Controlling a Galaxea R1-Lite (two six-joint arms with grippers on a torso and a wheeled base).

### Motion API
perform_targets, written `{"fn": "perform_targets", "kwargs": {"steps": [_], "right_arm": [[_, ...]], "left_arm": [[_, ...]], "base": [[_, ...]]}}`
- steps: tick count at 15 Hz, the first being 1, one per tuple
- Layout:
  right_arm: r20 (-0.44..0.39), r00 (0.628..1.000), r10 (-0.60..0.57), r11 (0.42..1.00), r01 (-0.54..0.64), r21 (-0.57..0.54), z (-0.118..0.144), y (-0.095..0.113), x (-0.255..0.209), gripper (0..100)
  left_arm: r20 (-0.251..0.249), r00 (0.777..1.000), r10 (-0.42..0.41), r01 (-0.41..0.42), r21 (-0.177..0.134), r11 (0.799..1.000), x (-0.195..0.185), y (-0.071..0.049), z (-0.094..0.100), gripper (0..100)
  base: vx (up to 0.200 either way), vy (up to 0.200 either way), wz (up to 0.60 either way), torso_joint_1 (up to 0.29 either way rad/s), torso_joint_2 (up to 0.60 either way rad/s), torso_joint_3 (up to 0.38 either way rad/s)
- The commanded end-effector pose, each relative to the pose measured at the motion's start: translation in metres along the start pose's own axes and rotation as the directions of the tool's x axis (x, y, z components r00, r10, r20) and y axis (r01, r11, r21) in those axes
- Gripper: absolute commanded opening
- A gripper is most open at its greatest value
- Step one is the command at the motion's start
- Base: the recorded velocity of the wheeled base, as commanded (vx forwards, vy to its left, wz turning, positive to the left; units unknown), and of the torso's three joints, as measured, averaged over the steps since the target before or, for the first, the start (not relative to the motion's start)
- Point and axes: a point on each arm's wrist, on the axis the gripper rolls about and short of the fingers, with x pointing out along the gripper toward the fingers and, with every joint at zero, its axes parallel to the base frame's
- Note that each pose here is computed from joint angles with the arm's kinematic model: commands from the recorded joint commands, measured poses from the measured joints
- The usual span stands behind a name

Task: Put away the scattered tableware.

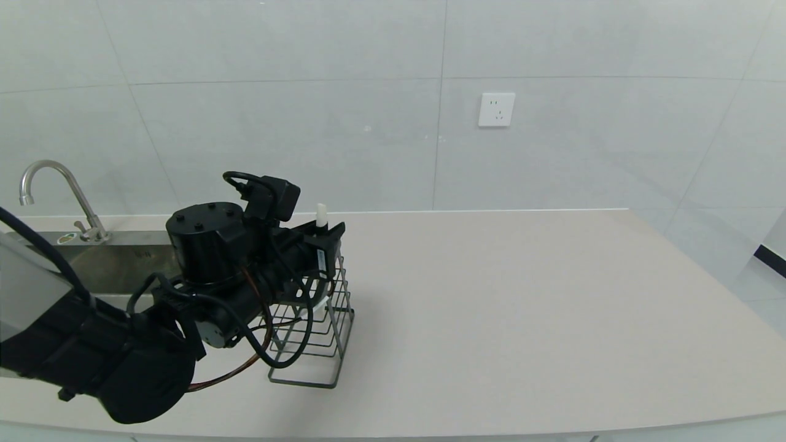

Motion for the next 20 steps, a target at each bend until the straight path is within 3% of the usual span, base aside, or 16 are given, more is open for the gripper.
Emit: {"fn": "perform_targets", "kwargs": {"steps": [1, 4, 10, 12, 15, 17, 20], "right_arm": [[-0.001, 1.0, 0.001, 1.0, -0.001, 0.0, 0.0, 0.0, 0.0, 100], [0.0, 1.0, 0.001, 1.0, -0.001, 0.0, 0.0, 0.0, 0.0, 100], [0.0, 1.0, 0.001, 1.0, -0.001, 0.001, 0.0, 0.0, 0.0, 100], [0.0, 1.0, -0.001, 1.0, 0.001, 0.001, 0.0, 0.0, 0.0, 100], [0.0, 1.0, -0.001, 1.0, 0.001, 0.001, 0.0, 0.0, 0.0, 100], [-0.001, 1.0, -0.001, 1.0, 0.001, 0.001, 0.0, 0.0, 0.0, 100], [0.0, 1.0, -0.001, 1.0, 0.001, 0.001, 0.0, 0.0, 0.0, 100]], "left_arm": [[-0.006, 1.0, 0.001, -0.001, 0.0, 1.0, -0.002, 0.001, -0.001, 100], [-0.016, 1.0, 0.007, -0.007, 0.001, 1.0, -0.006, 0.003, -0.003, 100], [0.029, 1.0, 0.01, -0.01, 0.0, 1.0, -0.038, 0.007, 0.011, 100], [0.067, 0.998, 0.01, -0.01, -0.003, 1.0, -0.059, 0.008, 0.02, 100], [0.16, 0.986, 0.052, -0.053, -0.002, 0.999, -0.122, 0.032, 0.034, 100], [0.222, 0.972, 0.072, -0.078, 0.018, 0.997, -0.159, 0.048, 0.037, 100], [0.283, 0.958, 0.051, -0.067, 0.047, 0.997, -0.206, 0.045, 0.028, 100]], "base": [[0.0, 0.0, 0.0, 0.0, 0.0, 0.0], [0.0, 0.0, 0.0, 0.0, 0.0, 0.0], [0.0, 0.0, 0.0, 0.0, 0.0, 0.0], [0.0, 0.0, 0.0, 0.0, 0.0, 0.0], [0.0, 0.0, 0.0, 0.0, 0.0, 0.0], [0.0, 0.0, 0.0, 0.0, 0.0, 0.0], [0.0, 0.0, 0.0, 0.0, 0.0, 0.0]]}}
